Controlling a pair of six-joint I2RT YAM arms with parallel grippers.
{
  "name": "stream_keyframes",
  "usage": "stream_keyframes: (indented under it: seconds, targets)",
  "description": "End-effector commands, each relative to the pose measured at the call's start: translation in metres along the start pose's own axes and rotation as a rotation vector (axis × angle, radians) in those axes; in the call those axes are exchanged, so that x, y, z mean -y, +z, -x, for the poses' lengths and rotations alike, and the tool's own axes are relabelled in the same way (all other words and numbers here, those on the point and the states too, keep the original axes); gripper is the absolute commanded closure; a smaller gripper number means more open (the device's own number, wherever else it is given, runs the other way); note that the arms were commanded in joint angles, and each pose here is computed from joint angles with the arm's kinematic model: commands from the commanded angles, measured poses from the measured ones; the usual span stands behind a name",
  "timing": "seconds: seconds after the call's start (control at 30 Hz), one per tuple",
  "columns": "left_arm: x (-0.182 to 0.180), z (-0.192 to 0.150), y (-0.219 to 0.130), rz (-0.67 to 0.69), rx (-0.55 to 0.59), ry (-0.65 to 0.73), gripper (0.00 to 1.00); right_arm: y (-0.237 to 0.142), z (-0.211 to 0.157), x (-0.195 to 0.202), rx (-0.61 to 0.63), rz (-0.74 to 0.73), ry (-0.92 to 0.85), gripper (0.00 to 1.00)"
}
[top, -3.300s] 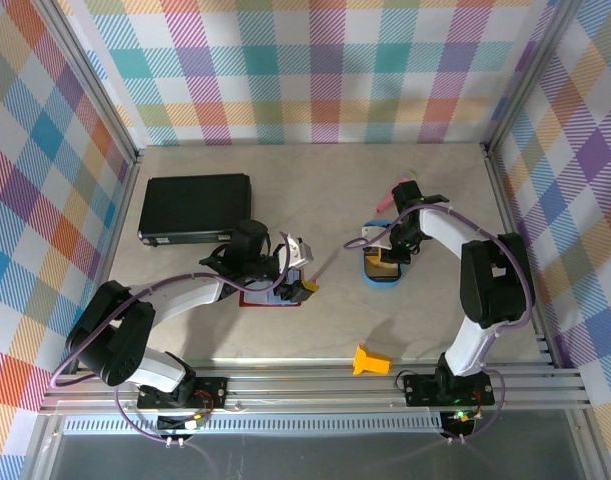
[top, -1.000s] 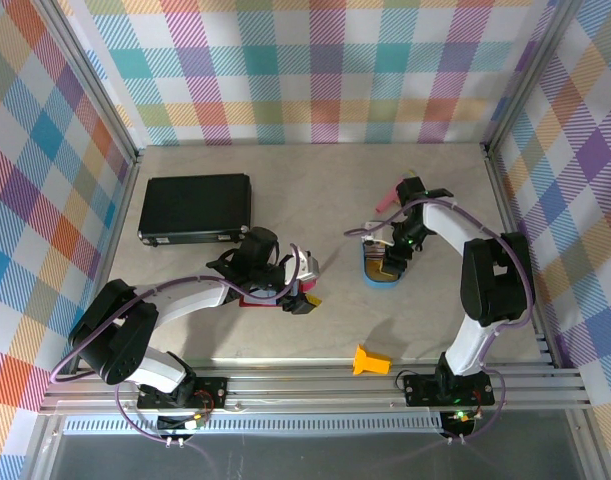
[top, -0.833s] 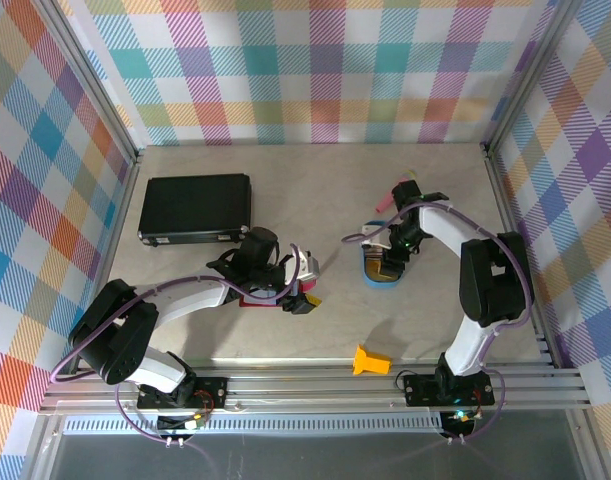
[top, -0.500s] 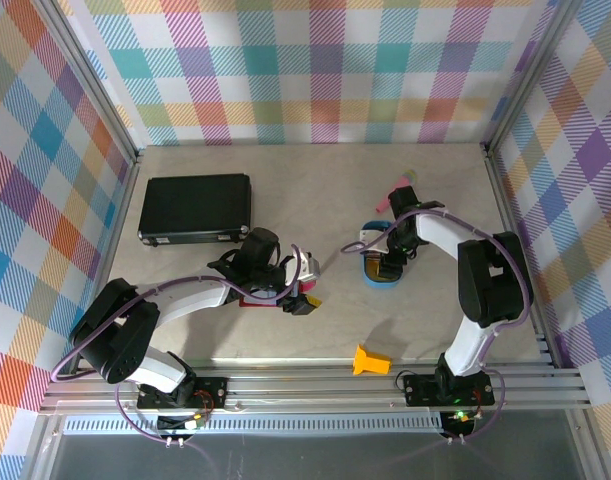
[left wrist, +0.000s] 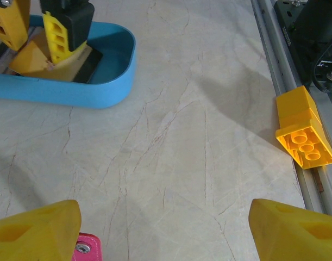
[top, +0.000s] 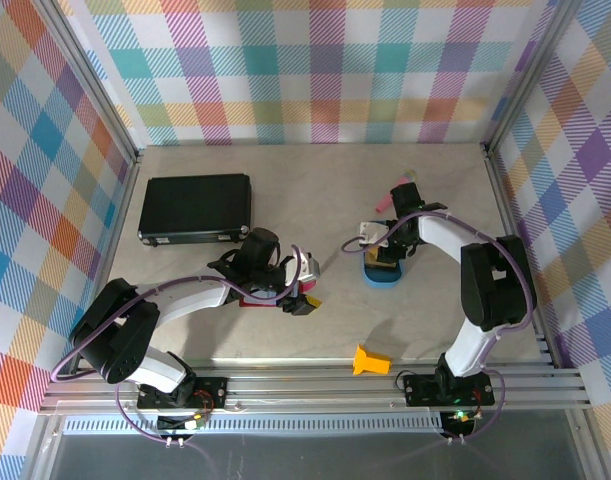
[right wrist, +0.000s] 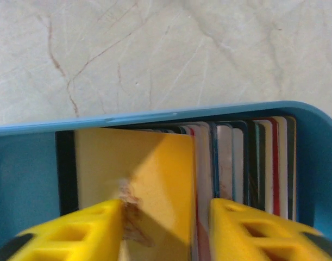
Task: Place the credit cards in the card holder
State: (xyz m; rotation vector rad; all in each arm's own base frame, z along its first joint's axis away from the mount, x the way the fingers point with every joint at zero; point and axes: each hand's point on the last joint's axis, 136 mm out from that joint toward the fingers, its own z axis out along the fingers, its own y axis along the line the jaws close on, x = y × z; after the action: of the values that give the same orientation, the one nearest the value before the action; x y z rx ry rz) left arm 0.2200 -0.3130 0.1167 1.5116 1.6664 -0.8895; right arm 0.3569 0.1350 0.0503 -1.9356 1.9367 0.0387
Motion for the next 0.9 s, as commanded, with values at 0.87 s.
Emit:
stream_keyframes:
  seconds: [0.87]
  targets:
    - [0.009,0.001,0.008,-0.050,-0.008,0.021,0.19,-0.041,0.002,-0.003,0.045,0.048,0.071,1.00]
